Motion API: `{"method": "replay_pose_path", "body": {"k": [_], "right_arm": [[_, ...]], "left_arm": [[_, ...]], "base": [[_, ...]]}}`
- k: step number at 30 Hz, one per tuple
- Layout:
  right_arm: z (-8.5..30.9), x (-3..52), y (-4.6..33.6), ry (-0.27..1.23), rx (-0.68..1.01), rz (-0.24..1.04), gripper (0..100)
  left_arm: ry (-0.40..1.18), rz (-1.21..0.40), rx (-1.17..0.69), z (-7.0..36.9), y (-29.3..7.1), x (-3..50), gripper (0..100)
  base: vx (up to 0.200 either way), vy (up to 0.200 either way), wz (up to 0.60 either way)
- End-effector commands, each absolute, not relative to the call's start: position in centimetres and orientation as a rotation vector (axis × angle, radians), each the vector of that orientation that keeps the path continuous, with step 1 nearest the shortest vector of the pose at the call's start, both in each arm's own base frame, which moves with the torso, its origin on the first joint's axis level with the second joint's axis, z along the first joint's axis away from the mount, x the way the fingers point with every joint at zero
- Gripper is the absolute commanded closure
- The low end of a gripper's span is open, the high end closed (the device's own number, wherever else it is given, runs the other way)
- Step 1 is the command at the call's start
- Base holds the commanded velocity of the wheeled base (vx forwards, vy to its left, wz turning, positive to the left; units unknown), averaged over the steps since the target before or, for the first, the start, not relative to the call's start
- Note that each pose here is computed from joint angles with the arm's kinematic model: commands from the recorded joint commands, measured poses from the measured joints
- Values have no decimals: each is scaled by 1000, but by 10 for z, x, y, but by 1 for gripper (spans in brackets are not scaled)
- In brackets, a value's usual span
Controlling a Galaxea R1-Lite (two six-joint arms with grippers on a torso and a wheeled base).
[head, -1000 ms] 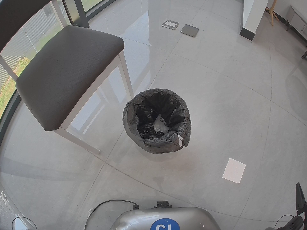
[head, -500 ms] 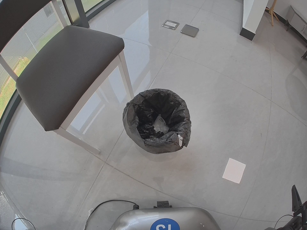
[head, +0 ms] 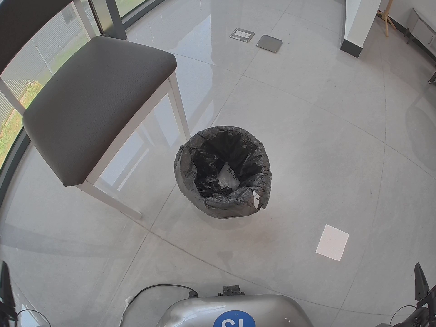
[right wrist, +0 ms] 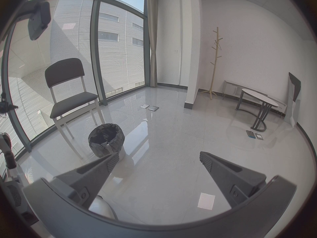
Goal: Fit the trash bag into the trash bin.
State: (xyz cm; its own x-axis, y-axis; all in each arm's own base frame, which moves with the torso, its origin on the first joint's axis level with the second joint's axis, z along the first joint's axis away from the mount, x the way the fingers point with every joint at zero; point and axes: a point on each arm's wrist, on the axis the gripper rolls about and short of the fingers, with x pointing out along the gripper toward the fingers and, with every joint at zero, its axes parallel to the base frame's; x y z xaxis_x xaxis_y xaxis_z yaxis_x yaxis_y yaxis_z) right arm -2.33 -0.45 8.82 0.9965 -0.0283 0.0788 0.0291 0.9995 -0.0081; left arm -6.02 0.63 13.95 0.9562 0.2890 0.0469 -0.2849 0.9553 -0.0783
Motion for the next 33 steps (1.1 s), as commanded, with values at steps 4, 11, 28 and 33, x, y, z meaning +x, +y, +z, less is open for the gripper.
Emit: {"method": "replay_pose_path", "body": {"k": [4,11,28,33], "right_arm": [[83,-23,-5,-76,55,-30,0],[83,-23,-5,-75,52,-29,0],[83,-23,-5,-75,58,-27,0],[83,-23,-3,-68,34,32,0]], "left_arm": [[3,-17,15,76,0,-23,0],[-2,-18,9,76,0,-23,0],[-2,-20,11,76,0,-23,0],[-2,-20,9,76,0,-23,0]], "base": [[0,0,0],[0,0,0],[0,0,0],[0,0,0]]}}
